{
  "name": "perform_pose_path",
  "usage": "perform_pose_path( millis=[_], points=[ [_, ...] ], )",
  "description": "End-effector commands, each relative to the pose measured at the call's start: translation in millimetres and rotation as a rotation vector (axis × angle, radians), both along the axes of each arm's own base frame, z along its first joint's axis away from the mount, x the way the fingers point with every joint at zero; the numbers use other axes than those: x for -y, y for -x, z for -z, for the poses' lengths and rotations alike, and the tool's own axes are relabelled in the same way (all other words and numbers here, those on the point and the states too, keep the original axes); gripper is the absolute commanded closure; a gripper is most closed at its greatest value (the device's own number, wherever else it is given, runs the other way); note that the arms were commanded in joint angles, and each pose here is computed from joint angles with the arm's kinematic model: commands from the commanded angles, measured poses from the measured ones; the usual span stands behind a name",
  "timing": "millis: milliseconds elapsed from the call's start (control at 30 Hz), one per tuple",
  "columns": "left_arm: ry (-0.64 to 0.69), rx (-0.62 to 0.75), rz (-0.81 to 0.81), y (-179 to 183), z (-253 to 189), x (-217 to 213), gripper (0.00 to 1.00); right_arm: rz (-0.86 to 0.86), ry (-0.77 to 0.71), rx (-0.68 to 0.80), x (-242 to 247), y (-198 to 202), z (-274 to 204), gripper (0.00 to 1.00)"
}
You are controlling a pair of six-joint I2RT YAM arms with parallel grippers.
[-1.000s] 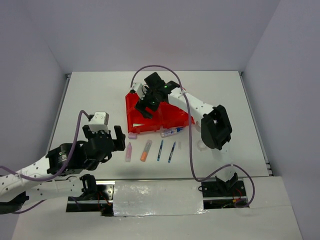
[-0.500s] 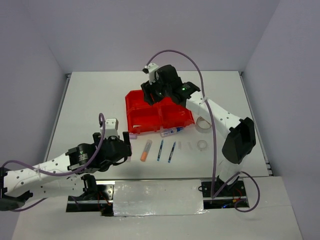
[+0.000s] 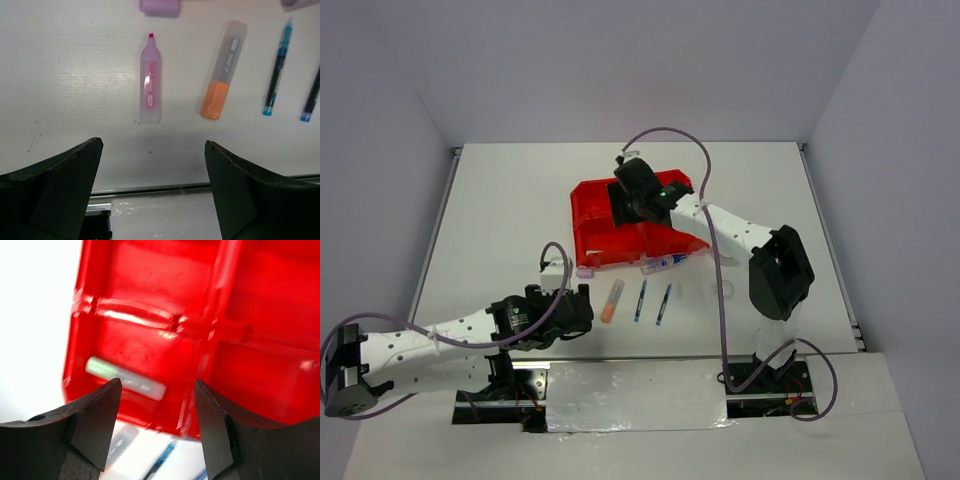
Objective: Sort the stationery into containers
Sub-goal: Pick up the pen from the center of the board, then move the storage box to the center of the board.
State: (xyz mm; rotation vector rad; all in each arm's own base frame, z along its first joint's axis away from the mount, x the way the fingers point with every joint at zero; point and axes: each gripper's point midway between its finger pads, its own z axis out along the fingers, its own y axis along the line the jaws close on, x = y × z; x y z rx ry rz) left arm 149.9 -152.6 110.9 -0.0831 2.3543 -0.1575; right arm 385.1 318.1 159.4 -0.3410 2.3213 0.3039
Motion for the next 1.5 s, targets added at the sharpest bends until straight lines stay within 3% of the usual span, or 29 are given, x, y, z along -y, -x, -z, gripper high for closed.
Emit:
perform_pose_path(
  millis=[0, 200, 267, 433, 733, 1033, 1233, 1267, 1400, 1467],
  points=[
    [0.041, -0.033, 0.005, -3.9, 15.7, 13.7, 0.07, 0.0, -0.138, 0.01, -21.6, 24.9, -24.1, 0.33],
    [0.021, -0.08, -0.008, -24.2, 41.9, 13.6, 0.23, -0.032, -0.221, 0.052, -30.2, 72.2, -47.9, 0.43],
    [0.013, -0.085, -0.022, -32.9, 44.1, 10.1, 0.24, -0.047, -0.239, 0.03, -31.3, 86.8, -44.1, 0.43],
    [-0.015, -0.112, -0.046, -49.6, 54.0, 7.6, 0.36, -0.074, -0.293, -0.017, -39.7, 120.6, -33.5, 0.49],
    [-0.073, -0.174, -0.052, -52.3, 77.2, 7.8, 0.37, -0.099, -0.308, -0.062, -48.2, 135.1, -8.9, 0.51],
    [-0.08, -0.217, -0.082, -49.2, 96.9, 3.5, 0.54, -0.094, -0.318, -0.045, -44.8, 138.0, -10.2, 0.51],
    [-0.06, -0.242, -0.091, -37.0, 103.1, -2.8, 0.87, -0.096, -0.337, -0.036, -41.4, 141.5, -10.0, 0.5],
    [-0.039, -0.228, -0.093, -36.7, 96.7, -3.0, 0.99, -0.093, -0.338, -0.038, -40.8, 141.2, -9.0, 0.49],
    [0.035, -0.15, -0.118, -34.1, 60.6, -8.9, 1.0, -0.062, -0.333, -0.081, -44.1, 143.4, 4.9, 0.48],
    [0.079, -0.096, -0.147, -30.5, 32.9, -19.1, 1.0, -0.042, -0.326, -0.085, -47.4, 142.7, 9.4, 0.43]
  ],
)
